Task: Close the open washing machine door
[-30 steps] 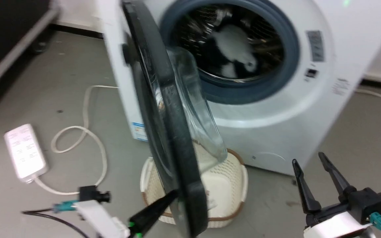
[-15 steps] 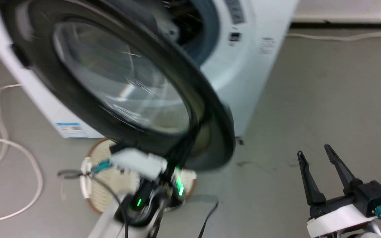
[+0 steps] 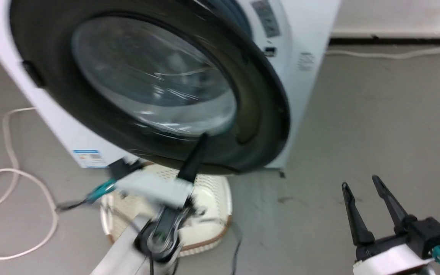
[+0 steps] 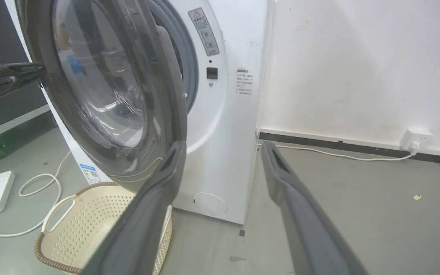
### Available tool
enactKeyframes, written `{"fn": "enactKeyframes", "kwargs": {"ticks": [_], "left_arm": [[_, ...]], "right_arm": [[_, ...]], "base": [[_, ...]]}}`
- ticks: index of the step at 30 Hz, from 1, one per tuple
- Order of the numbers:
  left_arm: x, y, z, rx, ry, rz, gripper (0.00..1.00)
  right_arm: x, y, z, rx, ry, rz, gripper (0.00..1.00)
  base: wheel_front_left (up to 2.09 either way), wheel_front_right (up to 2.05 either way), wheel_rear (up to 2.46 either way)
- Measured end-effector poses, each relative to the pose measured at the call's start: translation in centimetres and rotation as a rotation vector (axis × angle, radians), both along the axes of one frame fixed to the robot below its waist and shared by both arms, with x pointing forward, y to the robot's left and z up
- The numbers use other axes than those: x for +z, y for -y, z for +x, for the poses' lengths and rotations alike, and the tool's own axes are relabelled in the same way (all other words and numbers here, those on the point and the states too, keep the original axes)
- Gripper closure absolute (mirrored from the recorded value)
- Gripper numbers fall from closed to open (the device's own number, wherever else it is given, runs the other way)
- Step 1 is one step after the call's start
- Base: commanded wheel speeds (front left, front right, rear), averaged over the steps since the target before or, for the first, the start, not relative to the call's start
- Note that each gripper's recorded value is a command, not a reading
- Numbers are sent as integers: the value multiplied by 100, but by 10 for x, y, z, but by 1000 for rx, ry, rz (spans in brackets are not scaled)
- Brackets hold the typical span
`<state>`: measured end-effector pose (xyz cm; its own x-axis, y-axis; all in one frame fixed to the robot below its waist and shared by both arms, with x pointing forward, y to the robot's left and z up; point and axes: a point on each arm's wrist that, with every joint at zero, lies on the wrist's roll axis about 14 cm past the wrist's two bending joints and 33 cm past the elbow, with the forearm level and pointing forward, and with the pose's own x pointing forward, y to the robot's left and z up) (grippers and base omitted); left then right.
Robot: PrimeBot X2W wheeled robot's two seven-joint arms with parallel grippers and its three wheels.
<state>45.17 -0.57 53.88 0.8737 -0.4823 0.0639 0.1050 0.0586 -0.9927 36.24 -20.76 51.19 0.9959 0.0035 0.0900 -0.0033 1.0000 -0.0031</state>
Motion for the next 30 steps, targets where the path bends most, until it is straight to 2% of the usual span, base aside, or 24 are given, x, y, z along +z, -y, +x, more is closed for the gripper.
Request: {"fn": "enactKeyframes", "kwargs": {"ticks": [2,4,5,6,7,9,10,11,16,17,18,19,24,30], "left_arm": [[0,-28,-9,69,76,112,0],[-2,-57,-21,122,170,275,0],[-4,-74,-26,144,224,388,0],[-5,-110,-35,208,308,600,0],[-5,-110,-35,208,308,600,0],[6,-145,-43,319,376,768,0],[22,-172,-65,432,475,989,0],[19,-180,-95,491,536,1249,0],[6,-177,-115,487,542,1377,0],[4,-176,-116,482,548,1401,0],[2,-175,-117,472,557,1428,0],[0,-174,-116,464,561,1447,0],[-14,-174,-109,445,530,1492,0],[-29,-174,-92,436,470,1497,0]], "right_arm": [[3,-8,0,29,12,0,0],[7,-17,1,60,25,-3,0],[9,-22,1,78,31,-4,0],[11,-31,0,107,39,-3,0],[11,-31,0,107,39,-3,0],[15,-40,-1,138,51,0,0],[21,-56,0,188,70,3,0],[25,-73,1,238,82,8,0],[22,-86,0,274,74,15,0],[20,-88,0,279,67,18,19],[17,-89,0,284,59,20,75],[15,-91,1,289,51,22,100],[4,-105,10,347,13,8,100],[14,-131,52,490,22,-63,100]], "base": [[0,0,0],[0,0,0],[0,0,0],[0,0,0],[0,0,0],[0,0,0],[0,0,0],[0,0,0],[0,0,0],[0,0,0],[0,0,0],[0,0,0],[0,0,0],[0,0,0]]}}
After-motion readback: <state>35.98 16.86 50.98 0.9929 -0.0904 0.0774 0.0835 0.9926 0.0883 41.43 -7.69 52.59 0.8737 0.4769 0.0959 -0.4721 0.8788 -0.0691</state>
